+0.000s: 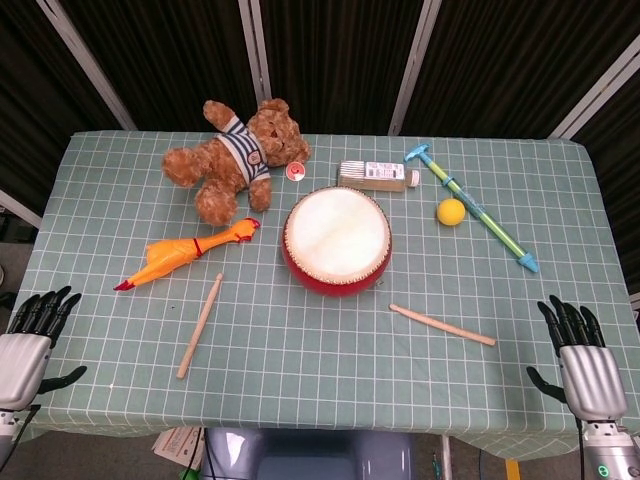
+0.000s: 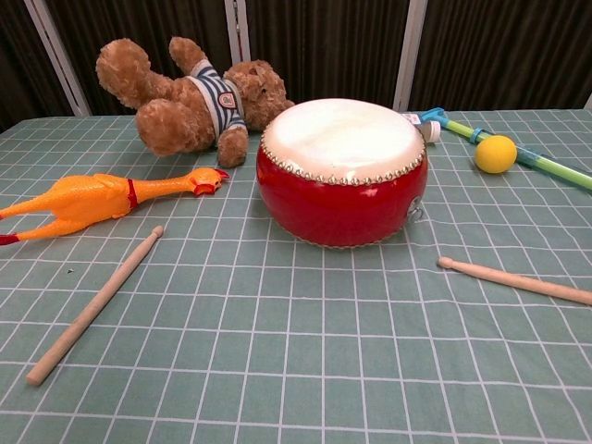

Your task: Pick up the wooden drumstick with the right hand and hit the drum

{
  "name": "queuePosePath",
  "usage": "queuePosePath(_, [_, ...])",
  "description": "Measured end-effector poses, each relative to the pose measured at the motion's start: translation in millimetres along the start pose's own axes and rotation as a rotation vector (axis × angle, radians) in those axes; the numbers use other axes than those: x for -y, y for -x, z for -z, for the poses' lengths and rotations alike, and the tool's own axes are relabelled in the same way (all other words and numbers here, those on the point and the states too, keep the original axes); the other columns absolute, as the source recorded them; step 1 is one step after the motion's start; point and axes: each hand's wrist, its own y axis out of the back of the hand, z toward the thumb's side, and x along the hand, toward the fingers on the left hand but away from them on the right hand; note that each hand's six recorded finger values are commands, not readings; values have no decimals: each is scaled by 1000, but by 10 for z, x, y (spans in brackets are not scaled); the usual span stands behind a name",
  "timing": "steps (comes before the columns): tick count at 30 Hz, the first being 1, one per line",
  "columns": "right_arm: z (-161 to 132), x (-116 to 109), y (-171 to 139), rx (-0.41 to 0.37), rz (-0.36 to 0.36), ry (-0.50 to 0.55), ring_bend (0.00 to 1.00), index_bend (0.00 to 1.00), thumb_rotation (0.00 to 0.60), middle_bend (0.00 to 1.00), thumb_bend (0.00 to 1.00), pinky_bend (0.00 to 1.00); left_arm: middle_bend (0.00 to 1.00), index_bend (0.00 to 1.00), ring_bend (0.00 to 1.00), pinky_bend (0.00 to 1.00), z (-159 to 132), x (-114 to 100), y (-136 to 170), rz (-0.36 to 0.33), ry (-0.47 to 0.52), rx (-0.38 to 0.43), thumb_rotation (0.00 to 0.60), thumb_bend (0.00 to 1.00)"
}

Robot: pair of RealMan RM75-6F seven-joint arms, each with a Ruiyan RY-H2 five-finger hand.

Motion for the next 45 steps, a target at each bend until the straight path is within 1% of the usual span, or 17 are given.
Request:
queuePosePath(1, [-21,-9,12,-4,9,4,494,21,600,448,256,464,0,0,0,0,-5,1,0,0,0,1,600,0])
queuePosePath(2, [-41,-16,25,-8,16,8,617,54,600,574,256,570,0,0,0,0,-9,2,1,0,0,2,600,0])
queuePosePath(3, [-63,-20,38,-12,22,14,730,99,600,694,256,655,0,0,0,0,-16,5,3,1,-2,5,600,0])
queuePosePath(4, [-88,-18,53,-14,24,22,800,133,600,769,256,703,0,0,0,0,-22,8,7,2,-4,8,600,0])
queuePosePath(5, [-102,-12,64,-14,22,26,886,187,600,861,257,762,0,0,0,0,-24,9,9,2,-4,9,600,0])
queuePosePath(6, [-113,-3,77,-13,18,29,946,236,600,927,257,808,0,0,0,0,-26,8,11,1,-4,9,600,0])
queuePosePath(8, [-136,24,118,-4,3,30,992,302,600,985,257,860,0,0,0,0,-26,3,11,-2,-2,9,600,0])
queuePosePath(12, [-207,90,230,16,-31,18,1000,415,600,1000,260,904,0,0,0,0,-27,4,8,-1,4,11,600,0])
queuePosePath(15, [-296,153,321,21,-58,-1,1000,463,600,1000,291,909,0,0,0,0,-28,11,6,3,5,12,600,0])
queuePosePath(17, [-370,214,382,20,-77,-19,1000,475,600,1000,306,908,0,0,0,0,-29,14,5,5,7,13,600,0])
queuePosePath(21, [-511,372,496,27,-117,-46,1000,478,600,1000,308,909,0,0,0,0,-28,15,2,7,11,13,600,0])
queuePosePath(25, [-600,586,601,59,-166,-55,1000,478,600,1000,308,908,0,0,0,0,-26,19,-2,11,14,14,600,0])
queuePosePath(31, [-552,853,725,126,-218,-78,1000,484,600,1000,322,909,0,0,0,0,-31,28,-12,19,16,18,600,0])
queuePosePath(37, [-499,1009,829,185,-245,-72,1000,484,600,1000,321,909,0,0,0,0,-29,34,-12,22,17,17,600,0])
queuePosePath(45, [-568,1149,889,187,-283,-90,1000,484,600,1000,322,908,0,0,0,0,-22,43,-16,27,18,10,600,0])
